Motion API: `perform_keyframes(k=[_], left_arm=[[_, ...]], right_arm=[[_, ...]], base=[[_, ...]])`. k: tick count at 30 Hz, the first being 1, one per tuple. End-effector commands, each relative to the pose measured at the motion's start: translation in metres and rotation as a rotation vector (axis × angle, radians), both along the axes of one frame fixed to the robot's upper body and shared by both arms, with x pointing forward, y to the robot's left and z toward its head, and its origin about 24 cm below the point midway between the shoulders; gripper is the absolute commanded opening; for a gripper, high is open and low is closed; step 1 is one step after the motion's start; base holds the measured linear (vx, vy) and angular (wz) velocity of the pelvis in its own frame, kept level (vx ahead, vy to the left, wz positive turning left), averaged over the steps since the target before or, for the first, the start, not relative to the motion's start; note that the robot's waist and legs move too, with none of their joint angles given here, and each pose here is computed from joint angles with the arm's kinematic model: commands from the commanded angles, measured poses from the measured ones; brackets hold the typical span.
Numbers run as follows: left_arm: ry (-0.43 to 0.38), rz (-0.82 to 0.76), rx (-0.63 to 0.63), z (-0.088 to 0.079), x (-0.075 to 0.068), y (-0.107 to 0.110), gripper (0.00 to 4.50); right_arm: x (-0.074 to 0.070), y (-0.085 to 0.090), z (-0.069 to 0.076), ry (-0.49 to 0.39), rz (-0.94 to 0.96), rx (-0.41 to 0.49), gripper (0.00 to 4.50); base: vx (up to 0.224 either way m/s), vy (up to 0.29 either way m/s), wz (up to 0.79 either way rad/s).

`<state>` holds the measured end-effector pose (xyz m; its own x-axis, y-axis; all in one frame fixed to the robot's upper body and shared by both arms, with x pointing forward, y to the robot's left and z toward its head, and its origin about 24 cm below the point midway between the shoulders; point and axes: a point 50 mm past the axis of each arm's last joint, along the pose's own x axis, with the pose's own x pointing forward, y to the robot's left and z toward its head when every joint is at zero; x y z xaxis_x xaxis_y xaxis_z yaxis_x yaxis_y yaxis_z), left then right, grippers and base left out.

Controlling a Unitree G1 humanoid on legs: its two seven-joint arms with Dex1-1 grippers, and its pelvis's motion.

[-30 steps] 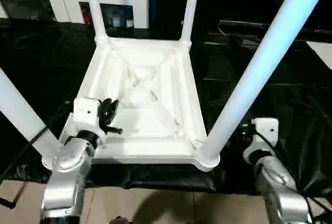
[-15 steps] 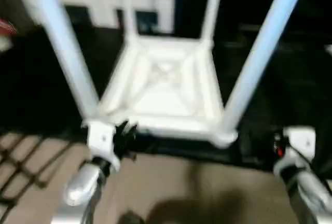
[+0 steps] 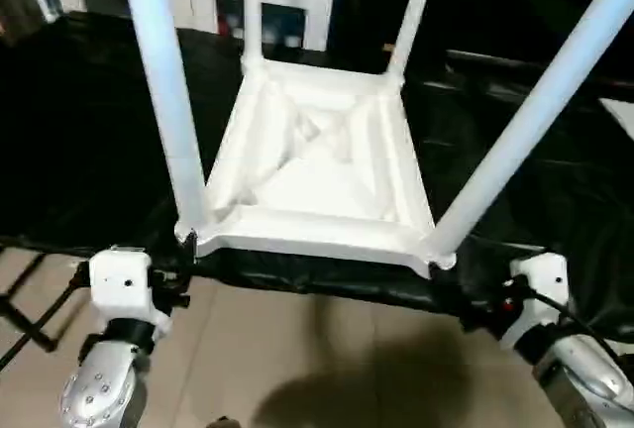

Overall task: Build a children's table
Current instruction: Rotate leg to tighten, then flip table

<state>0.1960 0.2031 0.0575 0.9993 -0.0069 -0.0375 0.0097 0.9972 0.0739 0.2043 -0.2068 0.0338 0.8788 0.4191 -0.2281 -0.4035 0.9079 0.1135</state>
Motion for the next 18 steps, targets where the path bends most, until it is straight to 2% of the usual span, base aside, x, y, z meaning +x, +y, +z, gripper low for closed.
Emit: perform_keyframes(k=[1, 5, 6, 7, 8, 11, 12, 13, 16, 18], left_arm=[[-0.001, 0.006, -0.003, 0.002, 0.002, -0.002, 3.03], [-0.028, -0.021, -0.013, 0.008, 0.015, -0.002, 3.09], [-0.033, -0.033, -0.015, 0.009, 0.019, -0.002, 3.37], [-0.033, -0.033, -0.015, 0.009, 0.019, -0.002, 3.46], [-0.038, -0.048, -0.013, 0.011, 0.025, -0.002, 3.47], [-0.03, -0.078, 0.008, 0.011, 0.042, -0.002, 3.62], [-0.028, -0.08, 0.008, 0.011, 0.044, -0.002, 3.85], [-0.001, -0.099, 0.015, 0.008, 0.053, -0.002, 3.89], [0.003, -0.148, 0.002, 0.008, 0.064, -0.006, 4.05], [0.008, -0.149, 0.005, 0.007, 0.067, -0.006, 4.27]], right_arm=[[0.0, -0.004, 0.002, 0.002, 0.046, 0.014, 4.5], [-0.001, 0.0, 0.007, 0.013, 0.168, 0.092, 4.5], [-0.002, 0.002, 0.007, 0.021, 0.206, 0.101, 4.5], [-0.002, 0.002, 0.007, 0.021, 0.206, 0.101, 4.5], [-0.001, 0.005, 0.009, 0.027, 0.242, 0.113, 4.5], [0.01, 0.016, 0.01, 0.009, 0.29, 0.123, 4.5], [0.01, 0.017, 0.01, 0.008, 0.293, 0.122, 4.5], [0.016, 0.025, 0.012, -0.01, 0.319, 0.115, 4.5], [0.024, 0.031, 0.018, -0.031, 0.339, 0.104, 4.5], [0.025, 0.032, 0.019, -0.034, 0.344, 0.101, 4.5]], base=[[0.0, 0.0, 0.0], [0.0, 0.0, 0.0], [0.0, 0.0, 0.0], [0.0, 0.0, 0.0], [0.0, 0.0, 0.0], [0.0, 0.0, 0.0], [0.0, 0.0, 0.0], [0.0, 0.0, 0.0], [0.0, 0.0, 0.0], [0.0, 0.0, 0.0]])
